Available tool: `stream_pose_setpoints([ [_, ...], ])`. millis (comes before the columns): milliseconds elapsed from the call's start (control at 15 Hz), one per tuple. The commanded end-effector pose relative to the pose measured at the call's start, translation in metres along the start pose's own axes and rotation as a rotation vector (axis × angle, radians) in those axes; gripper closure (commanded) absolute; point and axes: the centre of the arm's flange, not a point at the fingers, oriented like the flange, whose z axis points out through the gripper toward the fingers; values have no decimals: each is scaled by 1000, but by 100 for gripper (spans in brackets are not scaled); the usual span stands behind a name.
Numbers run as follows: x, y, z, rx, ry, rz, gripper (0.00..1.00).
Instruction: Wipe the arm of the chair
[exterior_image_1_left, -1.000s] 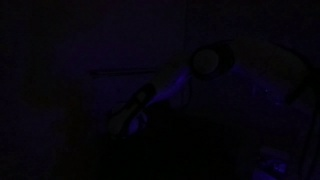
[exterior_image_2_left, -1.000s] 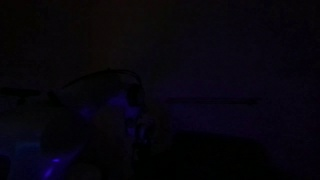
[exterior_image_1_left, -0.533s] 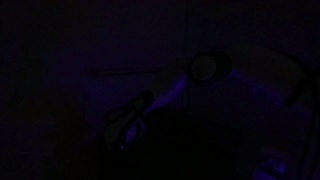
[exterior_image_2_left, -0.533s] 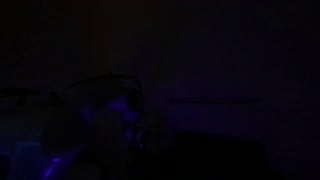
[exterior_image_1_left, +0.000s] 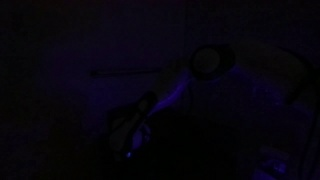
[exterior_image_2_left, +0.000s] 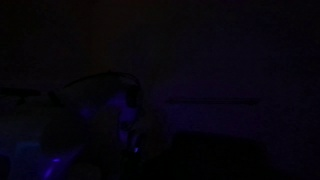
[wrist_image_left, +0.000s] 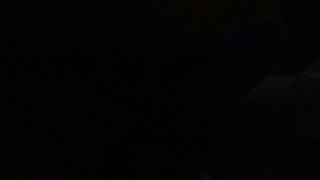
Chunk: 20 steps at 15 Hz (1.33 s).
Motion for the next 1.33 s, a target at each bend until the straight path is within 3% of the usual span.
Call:
stream_pose_setpoints([
  [0, -61, 27, 4, -9, -116, 85, 93],
  [267, -79, 31, -3, -43, -123, 129, 93],
  [600, -43, 24, -43, -113, -16, 123, 93],
  [867, -10, 32, -126, -175, 112, 90, 93],
  [1267, 19, 47, -250, -377, 281, 113, 93],
])
